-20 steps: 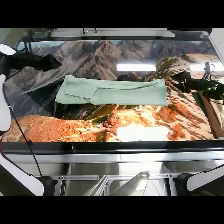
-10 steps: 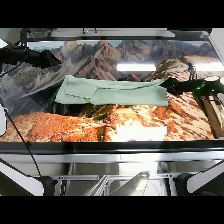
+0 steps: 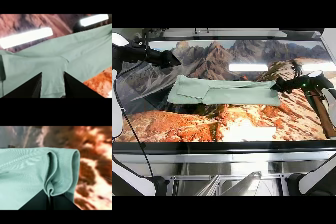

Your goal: Fold the shirts.

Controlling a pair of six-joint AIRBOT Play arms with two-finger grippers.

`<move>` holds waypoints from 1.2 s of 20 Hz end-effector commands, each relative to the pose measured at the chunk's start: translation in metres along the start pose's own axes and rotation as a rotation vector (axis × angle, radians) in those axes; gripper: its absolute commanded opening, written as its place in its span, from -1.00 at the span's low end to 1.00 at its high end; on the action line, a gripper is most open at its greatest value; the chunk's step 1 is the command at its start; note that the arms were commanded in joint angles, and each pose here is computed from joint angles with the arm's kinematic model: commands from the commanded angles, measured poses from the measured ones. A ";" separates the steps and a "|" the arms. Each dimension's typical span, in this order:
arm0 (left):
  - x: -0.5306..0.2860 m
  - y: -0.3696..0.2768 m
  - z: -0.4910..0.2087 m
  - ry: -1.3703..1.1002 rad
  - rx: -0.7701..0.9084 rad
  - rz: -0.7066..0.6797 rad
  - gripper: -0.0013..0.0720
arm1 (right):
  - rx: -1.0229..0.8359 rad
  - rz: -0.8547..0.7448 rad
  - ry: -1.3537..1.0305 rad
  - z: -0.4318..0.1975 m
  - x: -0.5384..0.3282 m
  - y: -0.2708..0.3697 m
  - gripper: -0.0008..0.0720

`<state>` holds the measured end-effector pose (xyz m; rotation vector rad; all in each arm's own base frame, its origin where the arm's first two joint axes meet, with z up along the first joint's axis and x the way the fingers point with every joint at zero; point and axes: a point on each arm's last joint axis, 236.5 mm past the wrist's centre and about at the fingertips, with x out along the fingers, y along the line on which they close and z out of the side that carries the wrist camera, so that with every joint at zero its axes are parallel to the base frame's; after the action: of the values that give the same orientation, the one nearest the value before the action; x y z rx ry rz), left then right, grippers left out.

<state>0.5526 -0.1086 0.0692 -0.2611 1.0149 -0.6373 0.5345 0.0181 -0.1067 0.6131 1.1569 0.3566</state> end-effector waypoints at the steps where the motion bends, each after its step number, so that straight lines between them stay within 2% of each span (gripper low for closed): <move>1: 0.014 -0.022 -0.003 0.025 0.032 -0.025 -0.17 | -0.004 -0.010 0.029 -0.004 0.000 0.001 -0.94; 3: 0.031 -0.040 -0.009 0.054 0.056 -0.048 -0.21 | -0.033 0.007 0.034 0.002 -0.005 0.014 -0.94; 5: 0.057 -0.056 -0.023 0.108 0.072 -0.077 -0.71 | -0.030 0.009 0.012 0.012 -0.011 0.021 -0.94; 6: 0.072 -0.063 -0.031 0.138 0.079 -0.093 -0.74 | -0.032 0.009 0.010 0.013 -0.012 0.021 -0.92; 7: 0.084 -0.070 -0.039 0.165 0.085 -0.105 -0.74 | -0.031 0.011 0.014 0.012 -0.012 0.021 -0.58; 8: 0.095 -0.076 -0.045 0.186 0.090 -0.115 -0.74 | -0.027 0.014 0.021 0.011 -0.015 0.020 0.11; 9: 0.102 -0.082 -0.050 0.201 0.101 -0.124 -0.74 | -0.023 0.017 0.030 0.009 -0.020 0.018 0.28; 12: 0.106 -0.092 -0.045 0.176 0.128 -0.125 -0.74 | -0.002 -0.004 0.001 0.016 -0.046 -0.001 0.30; 13: 0.106 -0.093 -0.043 0.170 0.128 -0.124 -0.74 | 0.013 -0.009 -0.011 0.019 -0.051 -0.009 0.60; 14: 0.106 -0.092 -0.043 0.170 0.127 -0.124 -0.74 | 0.031 -0.012 -0.012 0.018 -0.053 -0.018 0.79; 18: 0.106 -0.092 -0.043 0.170 0.128 -0.124 -0.74 | 0.076 0.026 0.088 -0.007 -0.026 -0.023 0.79; 24: 0.105 -0.092 -0.044 0.172 0.126 -0.124 -0.74 | 0.031 0.048 0.162 -0.026 0.003 0.001 0.76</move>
<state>0.5200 -0.2412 0.0169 -0.1603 1.1237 -0.8441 0.5184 0.0124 -0.1057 0.6799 1.2656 0.4093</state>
